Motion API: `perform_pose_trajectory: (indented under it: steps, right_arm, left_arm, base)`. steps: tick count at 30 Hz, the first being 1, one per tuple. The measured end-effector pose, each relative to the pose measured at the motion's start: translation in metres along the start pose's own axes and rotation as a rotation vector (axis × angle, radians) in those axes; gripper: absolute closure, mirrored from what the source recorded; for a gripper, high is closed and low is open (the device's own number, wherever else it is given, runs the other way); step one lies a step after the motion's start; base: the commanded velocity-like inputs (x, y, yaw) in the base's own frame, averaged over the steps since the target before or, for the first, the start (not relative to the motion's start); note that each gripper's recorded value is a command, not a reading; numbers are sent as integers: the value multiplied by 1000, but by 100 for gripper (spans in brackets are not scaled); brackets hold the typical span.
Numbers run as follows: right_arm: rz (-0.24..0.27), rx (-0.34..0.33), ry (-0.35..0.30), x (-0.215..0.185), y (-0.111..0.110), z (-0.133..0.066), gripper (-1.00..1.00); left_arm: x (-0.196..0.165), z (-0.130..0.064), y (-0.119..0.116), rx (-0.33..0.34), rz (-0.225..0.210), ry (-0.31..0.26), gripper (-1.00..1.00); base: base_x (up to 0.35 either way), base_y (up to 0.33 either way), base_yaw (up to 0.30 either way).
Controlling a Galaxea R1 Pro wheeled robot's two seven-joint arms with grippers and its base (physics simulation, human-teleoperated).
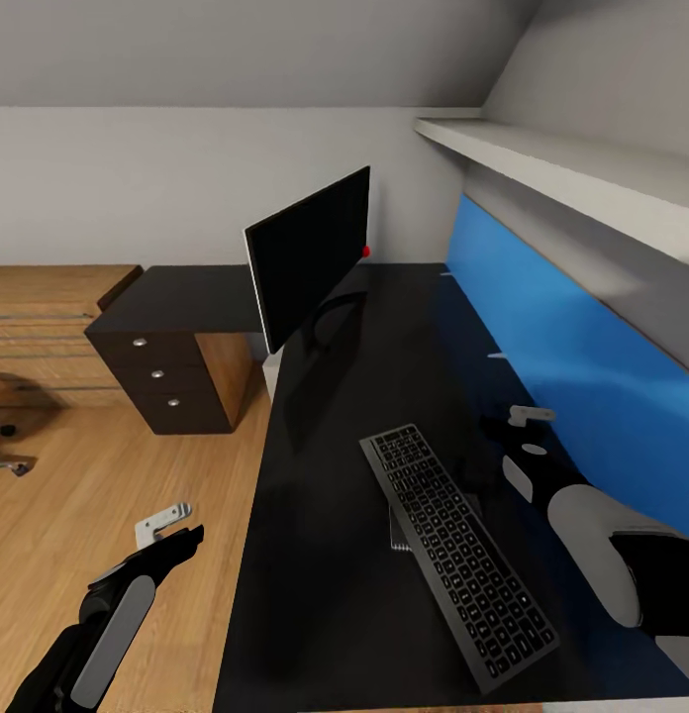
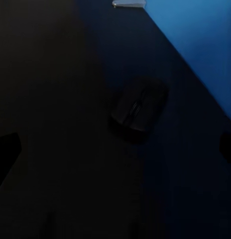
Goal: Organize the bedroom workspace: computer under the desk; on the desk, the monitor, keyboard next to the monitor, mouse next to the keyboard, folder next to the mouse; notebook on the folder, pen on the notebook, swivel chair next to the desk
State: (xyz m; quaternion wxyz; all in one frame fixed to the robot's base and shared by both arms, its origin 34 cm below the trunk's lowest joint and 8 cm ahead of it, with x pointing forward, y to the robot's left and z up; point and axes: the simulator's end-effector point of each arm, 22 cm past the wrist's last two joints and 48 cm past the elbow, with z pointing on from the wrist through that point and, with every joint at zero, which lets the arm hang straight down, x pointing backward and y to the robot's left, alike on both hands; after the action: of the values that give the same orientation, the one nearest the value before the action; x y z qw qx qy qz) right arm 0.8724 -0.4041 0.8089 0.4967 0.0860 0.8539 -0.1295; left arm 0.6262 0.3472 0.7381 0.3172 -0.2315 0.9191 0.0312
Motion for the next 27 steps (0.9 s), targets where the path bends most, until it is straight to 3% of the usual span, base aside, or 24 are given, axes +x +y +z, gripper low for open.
perform_pose_trajectory:
  steps: [27]
  right_arm:
    - [-14,5,39,29,1,10,-100]
  left_arm:
    - [12,12,15,-34,-9,28,-100]
  base:
    - [59,0,0]
